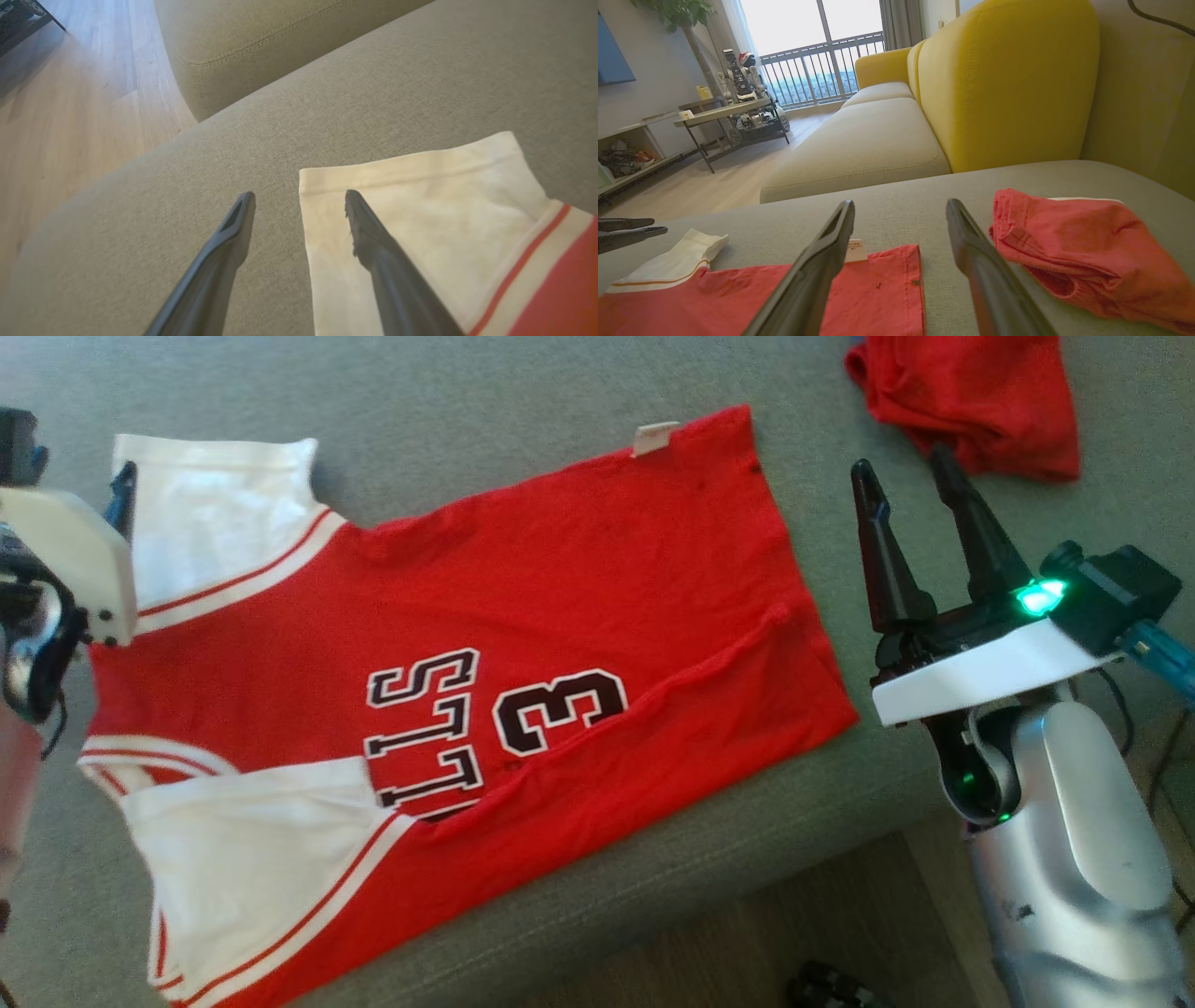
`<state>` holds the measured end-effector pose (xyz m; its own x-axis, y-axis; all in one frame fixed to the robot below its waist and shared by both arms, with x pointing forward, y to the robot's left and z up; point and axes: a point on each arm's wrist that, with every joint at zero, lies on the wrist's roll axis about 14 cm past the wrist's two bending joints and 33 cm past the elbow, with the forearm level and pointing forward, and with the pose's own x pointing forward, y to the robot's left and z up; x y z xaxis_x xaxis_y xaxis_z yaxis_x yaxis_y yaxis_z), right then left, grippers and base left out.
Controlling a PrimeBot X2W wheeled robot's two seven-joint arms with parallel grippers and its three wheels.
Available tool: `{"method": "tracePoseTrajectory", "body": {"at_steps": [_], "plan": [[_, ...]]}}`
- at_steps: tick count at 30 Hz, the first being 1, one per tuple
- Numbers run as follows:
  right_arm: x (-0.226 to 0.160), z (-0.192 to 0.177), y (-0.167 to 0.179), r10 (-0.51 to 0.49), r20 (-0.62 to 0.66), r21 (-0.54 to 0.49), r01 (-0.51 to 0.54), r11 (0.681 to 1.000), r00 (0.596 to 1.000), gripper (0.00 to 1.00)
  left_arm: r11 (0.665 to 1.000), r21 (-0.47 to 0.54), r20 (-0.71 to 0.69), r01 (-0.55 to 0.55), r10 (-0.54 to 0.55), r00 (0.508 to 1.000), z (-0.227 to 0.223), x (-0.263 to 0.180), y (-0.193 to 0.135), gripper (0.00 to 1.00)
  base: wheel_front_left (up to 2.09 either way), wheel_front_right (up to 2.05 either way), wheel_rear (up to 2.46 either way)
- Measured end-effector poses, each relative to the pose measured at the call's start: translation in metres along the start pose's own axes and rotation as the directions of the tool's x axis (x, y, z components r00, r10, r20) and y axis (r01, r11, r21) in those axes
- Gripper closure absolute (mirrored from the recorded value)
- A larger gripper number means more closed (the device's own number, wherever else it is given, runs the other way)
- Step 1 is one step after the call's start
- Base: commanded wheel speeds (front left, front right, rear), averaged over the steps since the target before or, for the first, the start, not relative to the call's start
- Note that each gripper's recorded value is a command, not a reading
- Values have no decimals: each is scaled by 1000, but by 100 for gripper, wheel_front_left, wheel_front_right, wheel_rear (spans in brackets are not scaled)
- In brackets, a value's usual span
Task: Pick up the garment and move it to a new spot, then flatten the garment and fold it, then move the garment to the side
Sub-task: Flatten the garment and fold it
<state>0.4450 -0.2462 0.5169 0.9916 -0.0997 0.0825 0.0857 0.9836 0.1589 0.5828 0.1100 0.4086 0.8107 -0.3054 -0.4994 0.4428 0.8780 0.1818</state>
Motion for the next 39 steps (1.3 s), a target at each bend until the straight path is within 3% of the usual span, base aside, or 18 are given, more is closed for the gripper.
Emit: {"method": "tracePoseTrajectory", "body": {"at_steps": [9, 22, 23, 24, 25, 32, 37, 39], "plan": [[-5, -3, -20, -51, -3, -30, 51, 998, 999, 0, 999, 22, -76, 47, -45, 996, -9, 38, -12, 0, 0, 0, 0], [-4, -10, -23, -60, -19, -28, 59, 998, 998, 0, 1000, -3, -160, 28, -28, 987, -28, 50, -4, 0, 0, 0, 0], [-3, -10, -22, -57, -18, -30, 57, 998, 998, 0, 999, -25, -164, 36, -40, 986, -30, 49, -7, 6, 0, 0, 0], [-3, -11, -21, -54, -19, -34, 53, 998, 998, 0, 998, -48, -165, 41, -49, 985, -30, 48, -9, 77, 0, 0, 0], [-2, -11, -19, -50, -19, -36, 49, 998, 999, 0, 997, -62, -163, 49, -59, 985, -30, 48, -11, 100, 0, 0, 0], [2, -18, -11, -28, -48, -38, 26, 999, 998, 0, 995, -81, -85, 51, -57, 995, -17, 37, -10, 100, 0, 0, 0], [14, -26, 5, 14, -91, -22, -16, 1000, 996, 0, 977, -202, 111, 61, -39, 993, 22, 18, -10, 100, 0, 0, 0], [25, -27, 15, 41, -103, -31, -45, 999, 994, 0, 978, -198, 168, 61, -27, 985, 29, 5, -7, 100, 0, 0, 0]]}}
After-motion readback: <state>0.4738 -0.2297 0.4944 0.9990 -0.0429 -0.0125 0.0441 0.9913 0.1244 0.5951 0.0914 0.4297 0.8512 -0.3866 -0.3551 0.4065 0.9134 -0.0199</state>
